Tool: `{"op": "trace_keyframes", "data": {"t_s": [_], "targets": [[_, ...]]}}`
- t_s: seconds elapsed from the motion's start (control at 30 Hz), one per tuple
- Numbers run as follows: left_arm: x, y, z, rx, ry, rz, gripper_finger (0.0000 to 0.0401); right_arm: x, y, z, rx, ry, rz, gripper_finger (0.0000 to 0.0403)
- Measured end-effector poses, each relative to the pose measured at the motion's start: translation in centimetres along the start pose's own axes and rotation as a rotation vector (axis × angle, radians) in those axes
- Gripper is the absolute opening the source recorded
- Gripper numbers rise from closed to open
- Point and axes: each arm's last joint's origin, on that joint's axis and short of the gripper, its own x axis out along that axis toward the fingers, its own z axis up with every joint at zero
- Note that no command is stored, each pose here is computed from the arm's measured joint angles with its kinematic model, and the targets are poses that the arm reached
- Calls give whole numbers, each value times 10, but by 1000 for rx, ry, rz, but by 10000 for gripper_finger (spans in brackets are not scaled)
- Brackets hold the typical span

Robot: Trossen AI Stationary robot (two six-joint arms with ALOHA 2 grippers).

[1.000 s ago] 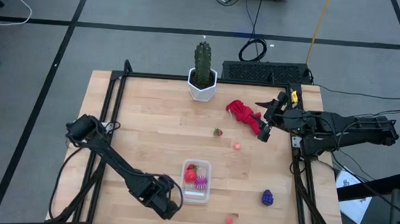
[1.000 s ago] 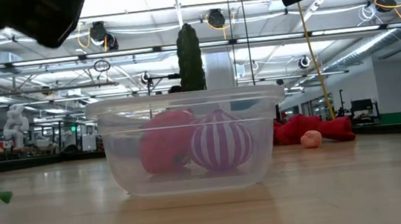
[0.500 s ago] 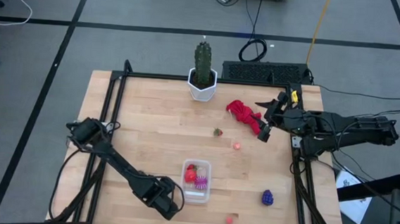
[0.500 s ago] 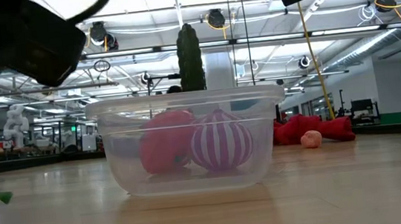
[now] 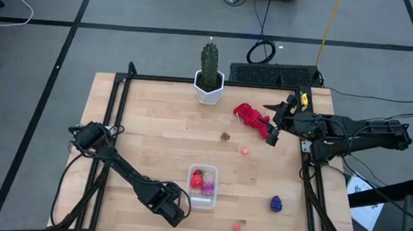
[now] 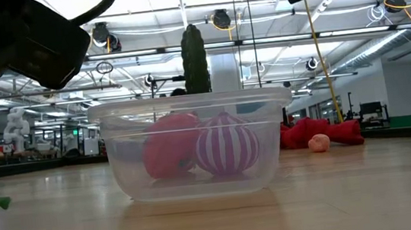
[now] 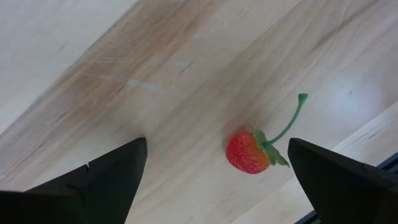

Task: Pick and placing Produce into tupperware
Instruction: Put the bottom strawberry into the transparent container

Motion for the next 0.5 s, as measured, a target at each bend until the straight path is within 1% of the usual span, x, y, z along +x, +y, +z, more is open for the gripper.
{"op": "trace_keyframes", "data": {"t_s": [0.33,0.5], "targets": [[1,1,0,6,1,16,399,0,0,0,0,0,0,219],[0,5,-1,3,14,55,399,0,0,0,0,0,0,219]]}}
